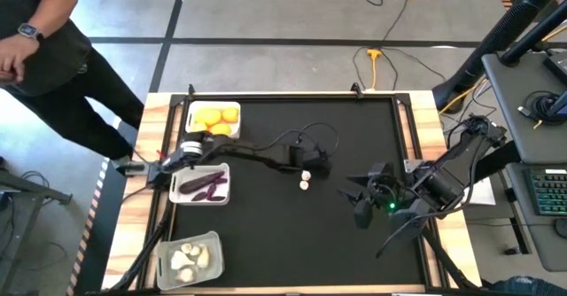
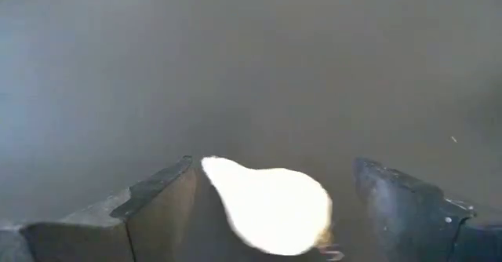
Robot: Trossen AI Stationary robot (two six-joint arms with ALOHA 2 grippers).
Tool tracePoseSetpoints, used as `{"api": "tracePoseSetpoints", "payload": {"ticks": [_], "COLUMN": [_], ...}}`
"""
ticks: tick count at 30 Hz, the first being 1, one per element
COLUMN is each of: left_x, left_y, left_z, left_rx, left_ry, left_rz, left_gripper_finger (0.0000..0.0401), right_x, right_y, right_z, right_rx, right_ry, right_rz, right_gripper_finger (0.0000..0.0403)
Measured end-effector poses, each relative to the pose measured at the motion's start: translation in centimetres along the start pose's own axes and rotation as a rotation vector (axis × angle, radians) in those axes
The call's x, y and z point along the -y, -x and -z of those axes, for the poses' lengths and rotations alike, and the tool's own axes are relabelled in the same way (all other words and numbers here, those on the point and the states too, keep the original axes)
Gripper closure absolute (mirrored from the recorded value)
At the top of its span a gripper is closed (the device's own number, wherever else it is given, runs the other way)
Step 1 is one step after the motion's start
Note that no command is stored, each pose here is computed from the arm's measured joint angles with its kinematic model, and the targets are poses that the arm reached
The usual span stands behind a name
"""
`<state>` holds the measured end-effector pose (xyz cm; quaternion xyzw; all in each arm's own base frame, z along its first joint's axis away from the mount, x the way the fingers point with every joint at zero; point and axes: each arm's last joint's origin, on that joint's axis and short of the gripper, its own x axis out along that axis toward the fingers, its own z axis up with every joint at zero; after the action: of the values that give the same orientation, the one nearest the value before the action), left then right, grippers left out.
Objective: Sort produce into baskets
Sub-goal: Put the garlic into the gray bin
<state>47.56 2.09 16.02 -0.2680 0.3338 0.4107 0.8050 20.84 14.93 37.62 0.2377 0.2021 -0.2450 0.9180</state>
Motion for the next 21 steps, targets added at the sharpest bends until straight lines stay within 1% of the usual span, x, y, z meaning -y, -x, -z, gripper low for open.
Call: {"api": "tracePoseSetpoints", "payload": {"ticks": [2,5,9,12,16,19,21], "left_x": [0.7,1.4,1.8,1.6,1.5,1.4,1.5], "left_y": [-1.0,-2.0,-2.1,-2.2,-2.2,-2.0,-1.7], "left_z": [0.3,1.1,1.9,2.1,2.3,2.5,2.6], "left_rx": [-0.036,-0.089,-0.111,-0.114,-0.126,-0.134,-0.143], "left_ry": [0.002,0.025,0.069,0.095,0.119,0.103,0.064], "left_rz": [0.023,0.012,-0.034,-0.058,-0.076,-0.086,-0.081], "left_gripper_finger": [0.0076,0.0077,0.0087,0.0105,0.0155,0.0211,0.0252], "right_x": [0.0,0.0,0.0,0.0,0.0,0.0,0.0], "right_y": [0.0,0.0,0.0,0.0,0.0,0.0,0.0], "right_z": [0.0,0.0,0.0,0.0,0.1,0.1,0.2], "right_rx": [-0.001,0.000,-0.001,-0.001,-0.011,-0.030,-0.046], "right_ry": [0.006,0.014,0.020,0.032,0.048,0.083,0.103], "right_rz": [0.003,0.003,0.003,0.003,0.000,-0.008,-0.016], "right_gripper_finger": [0.0165,0.0165,0.0165,0.0165,0.0165,0.0165,0.0165]}}
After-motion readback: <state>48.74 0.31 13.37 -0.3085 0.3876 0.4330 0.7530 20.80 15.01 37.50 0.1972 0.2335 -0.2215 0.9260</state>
